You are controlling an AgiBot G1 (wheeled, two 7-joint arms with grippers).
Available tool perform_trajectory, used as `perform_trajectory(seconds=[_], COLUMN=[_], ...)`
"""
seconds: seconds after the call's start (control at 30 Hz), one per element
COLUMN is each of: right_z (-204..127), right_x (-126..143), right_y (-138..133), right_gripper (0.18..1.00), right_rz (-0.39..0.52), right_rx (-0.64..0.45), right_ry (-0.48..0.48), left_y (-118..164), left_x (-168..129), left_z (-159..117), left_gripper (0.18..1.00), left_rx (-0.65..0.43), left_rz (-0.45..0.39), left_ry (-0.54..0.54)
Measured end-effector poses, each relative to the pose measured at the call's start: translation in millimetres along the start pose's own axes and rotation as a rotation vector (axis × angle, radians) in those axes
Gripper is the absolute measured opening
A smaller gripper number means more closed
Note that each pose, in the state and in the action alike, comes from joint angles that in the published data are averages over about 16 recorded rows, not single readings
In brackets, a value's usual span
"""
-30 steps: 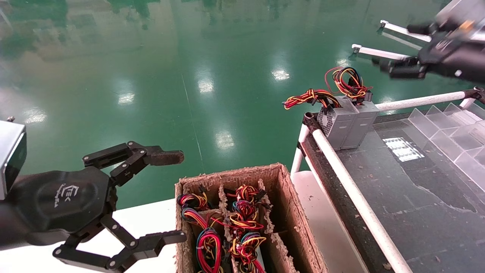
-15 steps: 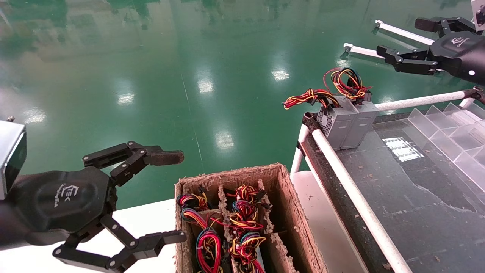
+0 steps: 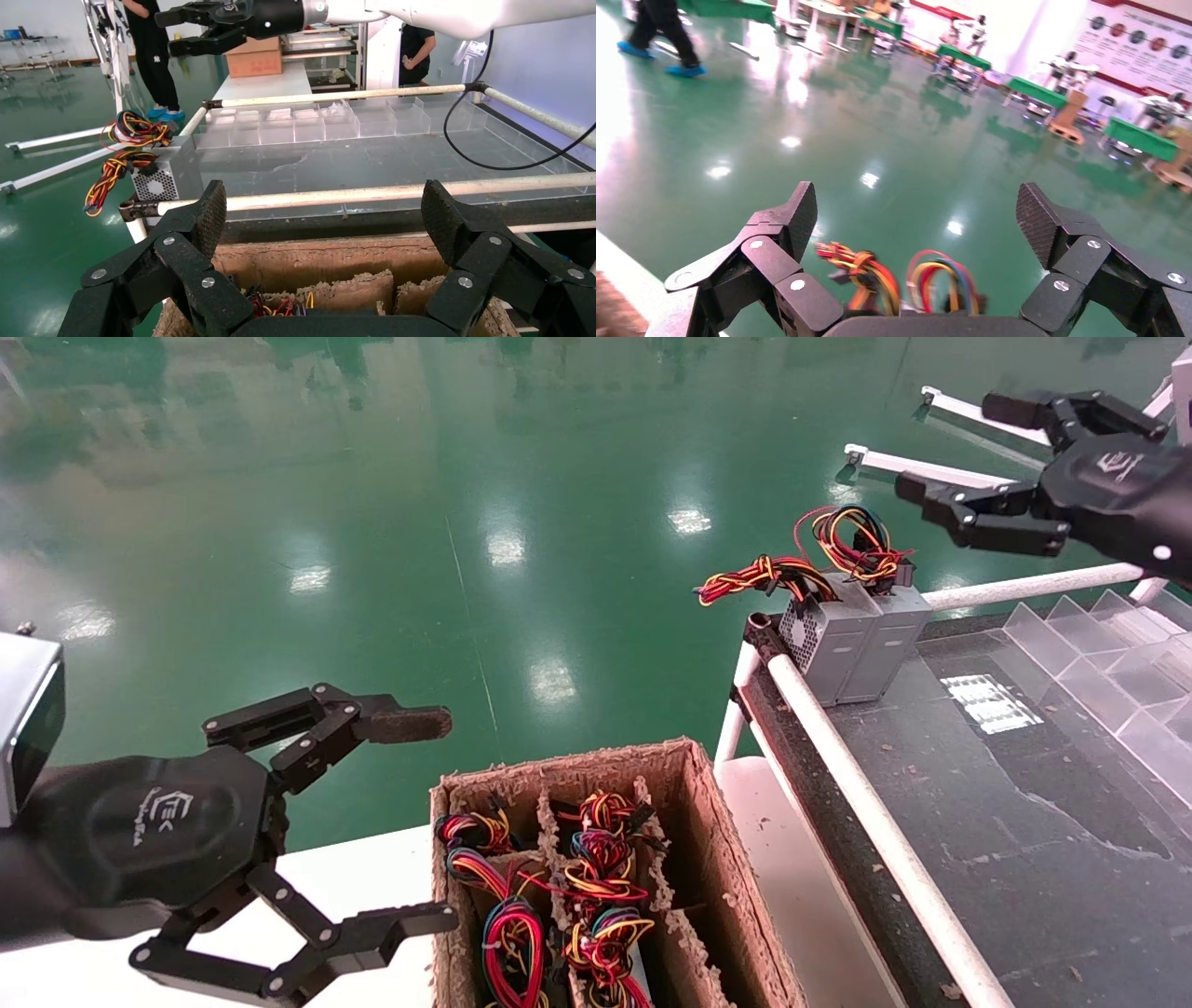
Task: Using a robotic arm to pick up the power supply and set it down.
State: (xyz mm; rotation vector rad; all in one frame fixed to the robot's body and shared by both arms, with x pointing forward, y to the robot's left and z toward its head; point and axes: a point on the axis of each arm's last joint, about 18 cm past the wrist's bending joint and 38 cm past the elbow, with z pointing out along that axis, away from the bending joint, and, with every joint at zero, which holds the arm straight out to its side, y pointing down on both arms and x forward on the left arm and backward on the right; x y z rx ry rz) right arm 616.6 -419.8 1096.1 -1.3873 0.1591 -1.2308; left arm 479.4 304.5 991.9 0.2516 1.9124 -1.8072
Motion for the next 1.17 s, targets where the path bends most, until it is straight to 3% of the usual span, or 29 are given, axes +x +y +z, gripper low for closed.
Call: perform_trajectory(seconds=[0.43, 0.93, 1.17], right_z=[-12.0, -35.2, -43.3], right_x=[-59.6, -150.6, -174.1], right_y=[-9.1, -21.2, -24.5], right_gripper=[1.000, 1.000, 1.000], right_rz=[0.040, 0.128, 0.156], right_rx=[0.058, 0.089, 0.090], right_ry=[-0.199, -0.503, -0.584], left_y=[0.0, 0.0, 0.0], left_x=[0.0, 0.0, 0.0], left_z=[0.0, 0.0, 0.0], left_gripper=[1.001, 1.001, 1.001], left_rx=[0.000, 0.000, 0.000], left_rz=[0.000, 0.000, 0.000], left_ry=[0.000, 0.000, 0.000])
